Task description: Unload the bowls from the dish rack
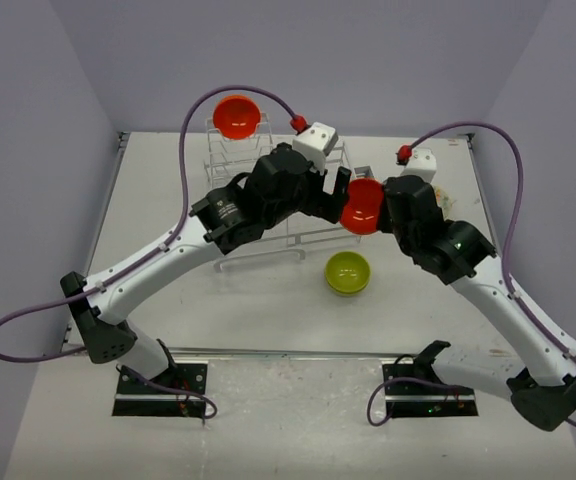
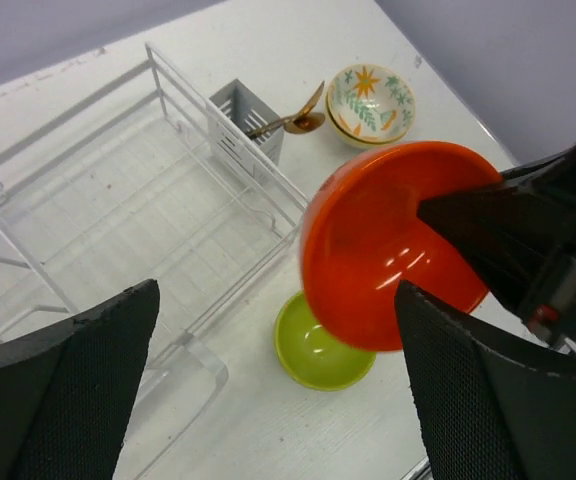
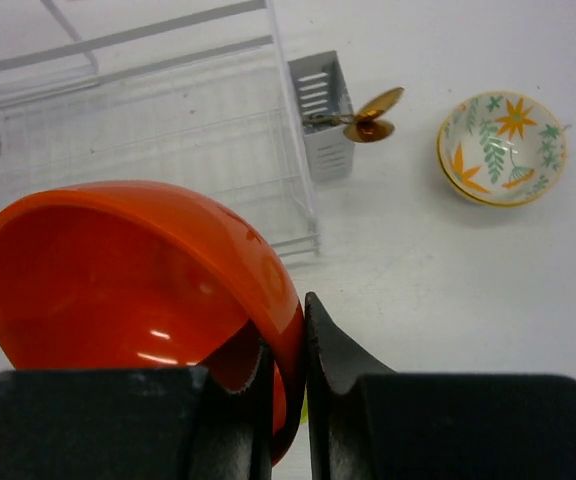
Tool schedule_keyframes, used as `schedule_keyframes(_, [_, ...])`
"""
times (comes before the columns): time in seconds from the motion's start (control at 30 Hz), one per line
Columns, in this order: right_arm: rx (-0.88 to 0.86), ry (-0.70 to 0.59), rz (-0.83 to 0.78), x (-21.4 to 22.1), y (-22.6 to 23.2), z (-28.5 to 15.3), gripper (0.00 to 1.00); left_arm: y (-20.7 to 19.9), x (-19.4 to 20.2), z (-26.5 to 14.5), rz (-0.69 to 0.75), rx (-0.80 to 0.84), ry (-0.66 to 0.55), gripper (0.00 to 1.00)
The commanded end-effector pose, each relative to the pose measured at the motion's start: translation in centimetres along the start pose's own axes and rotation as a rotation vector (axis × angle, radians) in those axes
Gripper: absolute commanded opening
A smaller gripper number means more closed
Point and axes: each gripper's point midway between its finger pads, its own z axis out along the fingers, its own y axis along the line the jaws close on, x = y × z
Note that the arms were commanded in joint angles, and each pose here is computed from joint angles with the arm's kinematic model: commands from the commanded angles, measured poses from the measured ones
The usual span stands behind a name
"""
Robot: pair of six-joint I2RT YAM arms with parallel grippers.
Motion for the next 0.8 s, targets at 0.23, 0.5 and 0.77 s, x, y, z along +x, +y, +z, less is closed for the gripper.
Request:
schedule_keyframes(0.23, [0.137, 0.199, 0.435, 8.8, -11.2, 5.7, 0.0, 8.3, -10.6, -12.8, -0.002, -0.353, -0.352, 1.0])
schedule_keyframes(0.5, [0.229, 0.351, 0.58, 16.9, -13.1, 9.8, 0.0, 12.8, -12.4, -14.5, -0.07, -0.441, -0.413, 1.0])
schedule_keyframes(0.77, [0.276, 0.439, 0.591, 20.6, -14.0, 12.3, 0.0, 14.2, -13.6, -12.7, -0.063, -0.45, -0.402, 1.0])
